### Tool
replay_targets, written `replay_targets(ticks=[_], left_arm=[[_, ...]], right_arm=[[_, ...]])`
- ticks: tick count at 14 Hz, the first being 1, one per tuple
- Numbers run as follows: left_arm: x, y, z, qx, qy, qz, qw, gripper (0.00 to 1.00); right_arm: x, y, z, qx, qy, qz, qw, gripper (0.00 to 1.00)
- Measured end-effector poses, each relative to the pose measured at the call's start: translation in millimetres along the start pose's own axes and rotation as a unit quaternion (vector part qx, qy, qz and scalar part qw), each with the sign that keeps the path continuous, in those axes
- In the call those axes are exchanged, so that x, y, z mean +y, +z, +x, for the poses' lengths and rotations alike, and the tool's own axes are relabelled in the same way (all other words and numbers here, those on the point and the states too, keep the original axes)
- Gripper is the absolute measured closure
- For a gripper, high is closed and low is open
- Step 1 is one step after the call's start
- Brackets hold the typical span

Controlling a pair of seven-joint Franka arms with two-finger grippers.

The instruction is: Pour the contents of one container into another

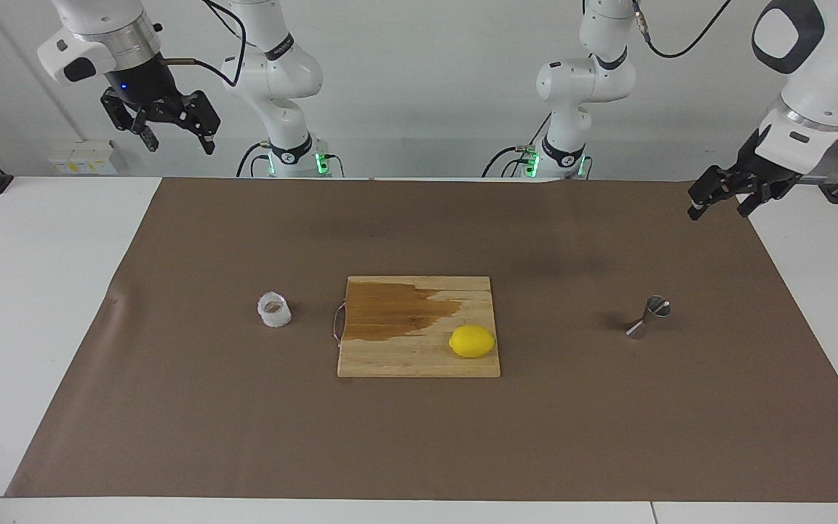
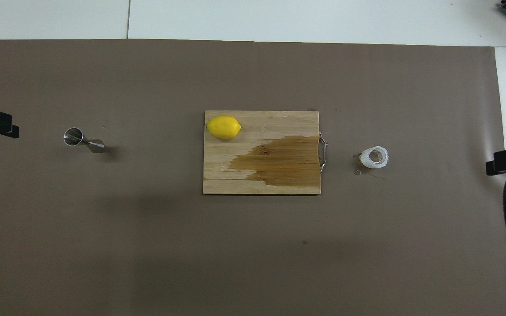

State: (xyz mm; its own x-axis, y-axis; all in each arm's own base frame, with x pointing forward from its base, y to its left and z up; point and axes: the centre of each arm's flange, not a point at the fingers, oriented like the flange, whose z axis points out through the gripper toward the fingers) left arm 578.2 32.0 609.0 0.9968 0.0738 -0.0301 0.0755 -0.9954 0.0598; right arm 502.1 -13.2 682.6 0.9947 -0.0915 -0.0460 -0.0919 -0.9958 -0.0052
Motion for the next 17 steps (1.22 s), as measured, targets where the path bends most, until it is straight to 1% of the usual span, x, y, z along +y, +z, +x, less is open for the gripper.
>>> replay_targets(ticks=[3, 4, 5, 6, 8, 11, 15, 16, 17], left_arm=[[-19.3, 19.5, 38.0, -0.029, -0.064, -0.016, 0.997, 0.00], [-26.0, 29.9, 49.6, -0.039, -0.099, -0.025, 0.994, 0.00], [-34.3, 41.7, 60.9, -0.048, -0.149, -0.041, 0.987, 0.00], [-43.5, 50.4, 68.4, -0.056, -0.196, -0.057, 0.977, 0.00], [-64.1, 61.4, 77.2, -0.070, -0.282, -0.090, 0.953, 0.00], [-94.3, 82.7, 84.9, -0.102, -0.376, -0.121, 0.913, 0.00], [-126.7, 130.9, 97.9, -0.150, -0.464, -0.140, 0.862, 0.00], [-133.0, 141.0, 100.3, -0.159, -0.479, -0.144, 0.851, 0.00], [-136.9, 147.2, 102.3, -0.164, -0.488, -0.149, 0.844, 0.00]], right_arm=[[0.0, 0.0, 0.0, 0.000, 0.000, 0.000, 1.000, 0.00], [0.0, 0.0, 0.0, 0.000, 0.000, 0.000, 1.000, 0.00], [0.0, 0.0, 0.0, 0.000, 0.000, 0.000, 1.000, 0.00], [0.0, 0.0, 0.0, 0.000, 0.000, 0.000, 1.000, 0.00], [0.0, 0.0, 0.0, 0.000, 0.000, 0.000, 1.000, 0.00], [0.0, 0.0, 0.0, 0.000, 0.000, 0.000, 1.000, 0.00], [0.0, 0.0, 0.0, 0.000, 0.000, 0.000, 1.000, 0.00], [0.0, 0.0, 0.0, 0.000, 0.000, 0.000, 1.000, 0.00], [0.0, 0.0, 0.0, 0.000, 0.000, 0.000, 1.000, 0.00]])
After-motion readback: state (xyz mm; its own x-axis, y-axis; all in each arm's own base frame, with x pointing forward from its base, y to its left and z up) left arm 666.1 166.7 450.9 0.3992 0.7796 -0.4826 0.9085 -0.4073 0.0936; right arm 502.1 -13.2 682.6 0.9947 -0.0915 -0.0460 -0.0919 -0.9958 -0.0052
